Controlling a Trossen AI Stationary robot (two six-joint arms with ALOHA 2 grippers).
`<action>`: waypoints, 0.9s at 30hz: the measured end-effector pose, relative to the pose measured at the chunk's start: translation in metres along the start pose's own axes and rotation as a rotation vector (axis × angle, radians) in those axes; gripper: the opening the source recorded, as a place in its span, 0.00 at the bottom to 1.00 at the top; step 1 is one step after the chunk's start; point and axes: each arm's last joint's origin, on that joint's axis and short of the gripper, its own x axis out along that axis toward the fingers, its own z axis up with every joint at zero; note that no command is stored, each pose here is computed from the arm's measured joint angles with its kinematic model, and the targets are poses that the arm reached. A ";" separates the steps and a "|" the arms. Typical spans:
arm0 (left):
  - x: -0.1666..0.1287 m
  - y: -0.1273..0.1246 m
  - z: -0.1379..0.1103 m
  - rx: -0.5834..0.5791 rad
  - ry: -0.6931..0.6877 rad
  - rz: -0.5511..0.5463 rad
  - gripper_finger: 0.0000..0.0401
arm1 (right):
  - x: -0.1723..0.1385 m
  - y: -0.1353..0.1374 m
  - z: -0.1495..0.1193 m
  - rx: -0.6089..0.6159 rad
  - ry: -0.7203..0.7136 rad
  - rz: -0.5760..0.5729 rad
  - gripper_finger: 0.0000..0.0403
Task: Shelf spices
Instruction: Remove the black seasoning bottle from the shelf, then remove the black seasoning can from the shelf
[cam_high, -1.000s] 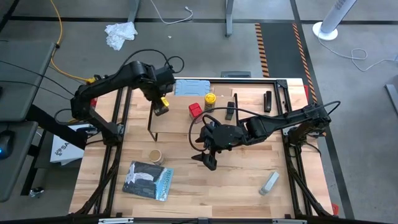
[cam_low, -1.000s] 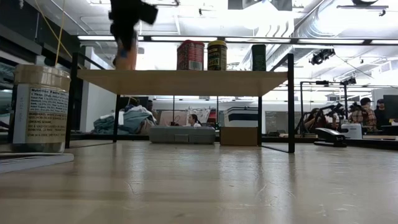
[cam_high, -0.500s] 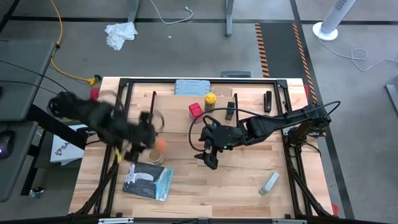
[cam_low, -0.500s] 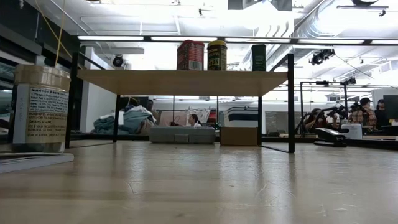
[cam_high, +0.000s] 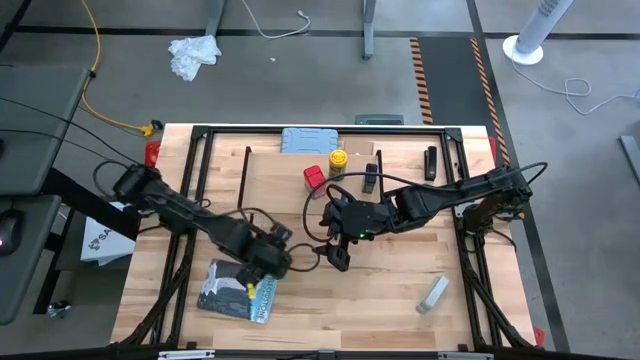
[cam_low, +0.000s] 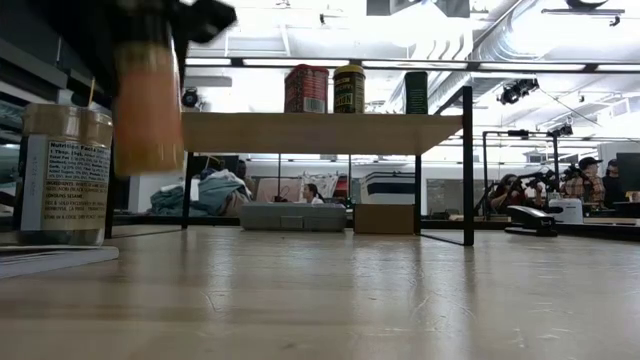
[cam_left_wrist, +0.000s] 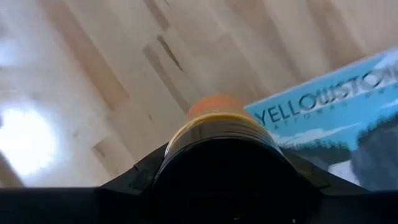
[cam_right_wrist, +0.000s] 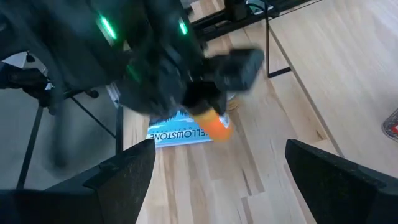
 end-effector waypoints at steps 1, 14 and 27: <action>0.007 0.000 0.001 0.013 0.023 -0.005 0.48 | 0.000 0.000 0.000 0.004 0.001 0.000 0.88; 0.014 0.007 0.000 -0.022 0.046 -0.072 0.73 | 0.000 0.000 0.000 0.018 0.004 0.006 0.88; -0.020 0.019 -0.009 -0.062 0.000 0.005 0.76 | 0.000 0.000 0.000 -0.035 0.005 0.010 0.88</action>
